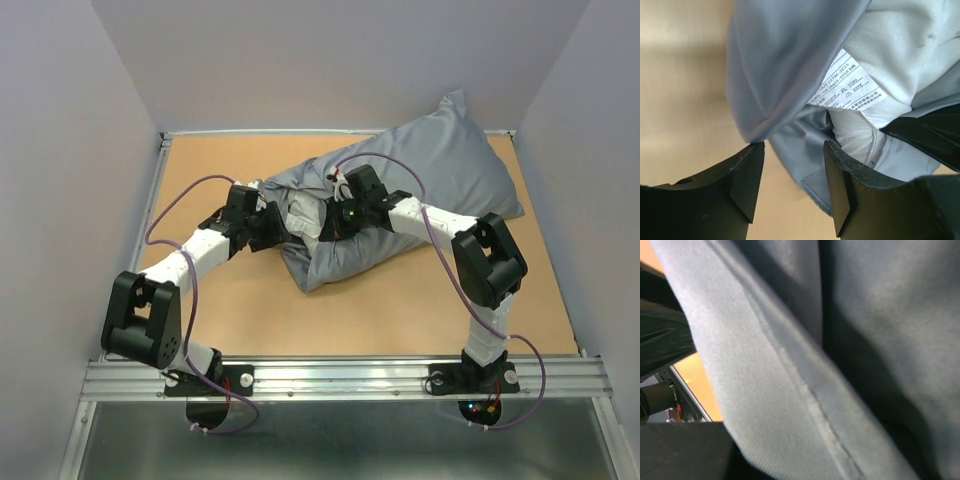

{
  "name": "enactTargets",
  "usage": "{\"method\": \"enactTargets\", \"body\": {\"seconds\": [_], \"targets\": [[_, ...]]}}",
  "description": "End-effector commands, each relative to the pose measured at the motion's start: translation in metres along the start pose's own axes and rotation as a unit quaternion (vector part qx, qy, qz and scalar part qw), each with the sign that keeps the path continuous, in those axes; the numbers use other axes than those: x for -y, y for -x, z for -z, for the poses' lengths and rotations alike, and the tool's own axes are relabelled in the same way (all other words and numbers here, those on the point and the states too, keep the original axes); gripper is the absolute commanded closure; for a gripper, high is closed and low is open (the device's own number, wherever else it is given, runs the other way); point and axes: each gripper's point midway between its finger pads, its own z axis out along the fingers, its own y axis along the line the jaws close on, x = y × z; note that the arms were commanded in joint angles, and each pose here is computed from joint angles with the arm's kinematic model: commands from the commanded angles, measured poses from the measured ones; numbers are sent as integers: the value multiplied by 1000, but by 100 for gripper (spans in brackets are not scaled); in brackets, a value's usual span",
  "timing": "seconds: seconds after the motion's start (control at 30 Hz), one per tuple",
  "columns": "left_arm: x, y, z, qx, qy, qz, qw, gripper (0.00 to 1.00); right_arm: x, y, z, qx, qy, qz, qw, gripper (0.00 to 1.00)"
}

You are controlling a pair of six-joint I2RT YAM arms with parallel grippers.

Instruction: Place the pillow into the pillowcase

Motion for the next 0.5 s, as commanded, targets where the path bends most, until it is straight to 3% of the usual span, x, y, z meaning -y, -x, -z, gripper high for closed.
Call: {"method": "enactTargets", "body": {"seconds": [0.0,0.4,0.47], "targets": [[21,8,-22,15,-36,29,999,38,-2,18,-1,17,4,-2,1000,99],[1,-16,-81,-29,34,49,998,37,-14,23,9,24,21,-5,999,99],[3,-14,-85,-32,33,44,998,41,-14,22,10,23,22,-7,999,99]]}}
